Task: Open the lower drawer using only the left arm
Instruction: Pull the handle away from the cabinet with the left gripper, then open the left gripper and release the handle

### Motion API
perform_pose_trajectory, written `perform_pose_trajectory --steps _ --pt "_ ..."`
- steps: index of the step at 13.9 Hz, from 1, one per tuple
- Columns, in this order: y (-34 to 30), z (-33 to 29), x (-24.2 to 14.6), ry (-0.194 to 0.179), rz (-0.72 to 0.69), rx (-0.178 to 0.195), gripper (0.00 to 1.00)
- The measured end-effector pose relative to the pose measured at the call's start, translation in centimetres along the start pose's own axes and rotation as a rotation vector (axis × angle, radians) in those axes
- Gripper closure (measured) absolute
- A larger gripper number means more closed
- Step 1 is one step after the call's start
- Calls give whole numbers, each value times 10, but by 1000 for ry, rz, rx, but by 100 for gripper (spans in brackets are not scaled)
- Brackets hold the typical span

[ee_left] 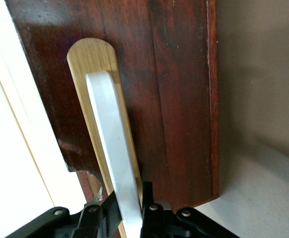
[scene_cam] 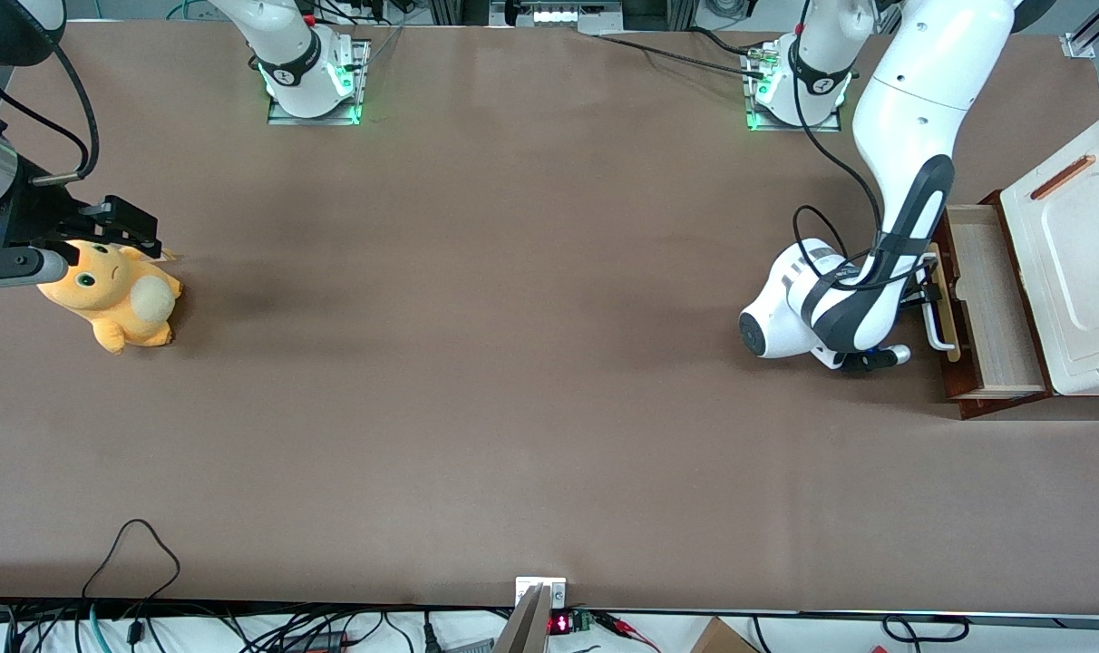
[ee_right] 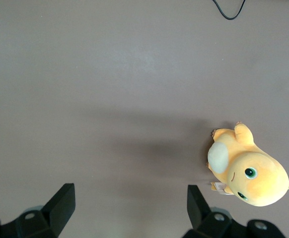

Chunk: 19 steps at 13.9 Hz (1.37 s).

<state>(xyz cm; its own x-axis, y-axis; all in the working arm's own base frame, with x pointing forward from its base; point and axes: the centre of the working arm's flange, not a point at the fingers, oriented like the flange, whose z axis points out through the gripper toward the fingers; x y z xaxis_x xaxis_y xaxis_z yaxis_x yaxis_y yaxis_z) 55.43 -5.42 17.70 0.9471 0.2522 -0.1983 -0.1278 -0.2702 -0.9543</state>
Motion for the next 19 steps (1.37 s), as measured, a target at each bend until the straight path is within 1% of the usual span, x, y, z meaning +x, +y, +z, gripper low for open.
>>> perform_pose_trajectory --steps 7,13,14,15,19 --pt "1 -10 -5 3 -2 10 81" --pt "0 -13 -5 -7 -5 -1 80" --pt "1 -15 -7 -13 -1 -4 77" --pt "2 -17 -10 -22 1 -3 69" --pt "4 -24 -15 -19 -3 8 30"
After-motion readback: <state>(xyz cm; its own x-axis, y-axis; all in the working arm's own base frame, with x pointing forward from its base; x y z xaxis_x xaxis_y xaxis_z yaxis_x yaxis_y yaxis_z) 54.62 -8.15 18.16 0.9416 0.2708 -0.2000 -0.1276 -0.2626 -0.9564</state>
